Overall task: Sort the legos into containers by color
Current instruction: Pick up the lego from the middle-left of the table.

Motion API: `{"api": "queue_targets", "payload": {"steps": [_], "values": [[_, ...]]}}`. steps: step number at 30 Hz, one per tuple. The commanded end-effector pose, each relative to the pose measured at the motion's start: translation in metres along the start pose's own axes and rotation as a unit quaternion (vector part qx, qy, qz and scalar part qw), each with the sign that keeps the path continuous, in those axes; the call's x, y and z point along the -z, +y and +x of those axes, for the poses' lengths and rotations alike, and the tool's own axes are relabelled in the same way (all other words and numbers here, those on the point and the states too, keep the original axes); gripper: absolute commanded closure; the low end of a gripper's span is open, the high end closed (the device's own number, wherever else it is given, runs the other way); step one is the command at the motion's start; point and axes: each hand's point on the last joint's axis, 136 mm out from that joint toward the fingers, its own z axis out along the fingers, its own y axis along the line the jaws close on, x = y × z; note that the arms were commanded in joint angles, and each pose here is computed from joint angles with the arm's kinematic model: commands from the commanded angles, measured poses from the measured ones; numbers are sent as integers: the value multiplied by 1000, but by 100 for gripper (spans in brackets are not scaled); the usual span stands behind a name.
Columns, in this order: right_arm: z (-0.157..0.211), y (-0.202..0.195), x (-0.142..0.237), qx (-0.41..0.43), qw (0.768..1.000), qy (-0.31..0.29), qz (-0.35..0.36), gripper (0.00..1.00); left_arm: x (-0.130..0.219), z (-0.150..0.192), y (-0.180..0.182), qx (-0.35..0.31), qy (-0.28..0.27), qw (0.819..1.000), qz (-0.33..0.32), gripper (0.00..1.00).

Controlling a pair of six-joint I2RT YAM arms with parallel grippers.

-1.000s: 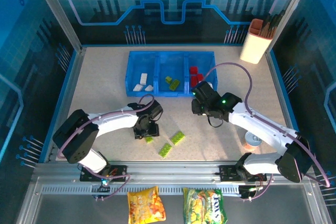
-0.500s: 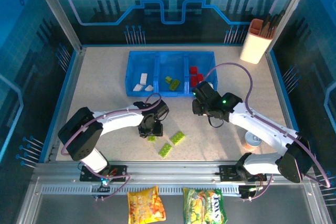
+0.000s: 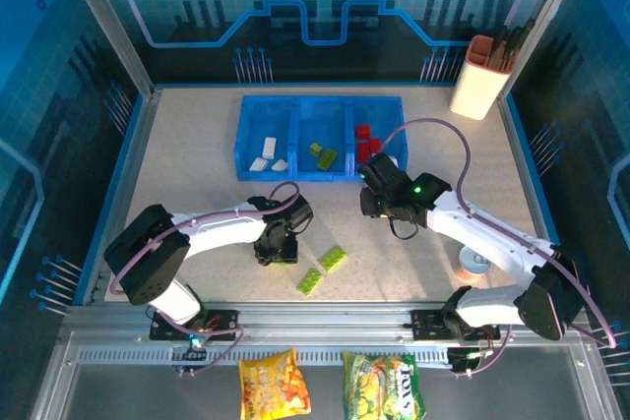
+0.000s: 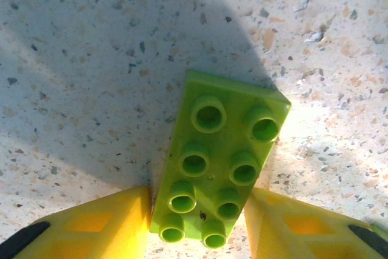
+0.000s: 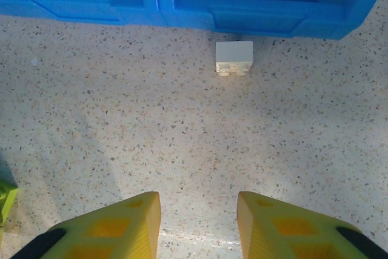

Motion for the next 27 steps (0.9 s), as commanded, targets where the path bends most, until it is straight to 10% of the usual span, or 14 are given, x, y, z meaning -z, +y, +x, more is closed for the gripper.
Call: {"api": "queue_targets", "payload": {"steps": [1,27], "values": [[-1,-4,2,-2,1000,2,5,61,-3,2,1,-10,4,1000,-10,57],[29,-61,27,-33,997,-14,65,63,76,-123,-74,-66,-109,990,60,62]]}}
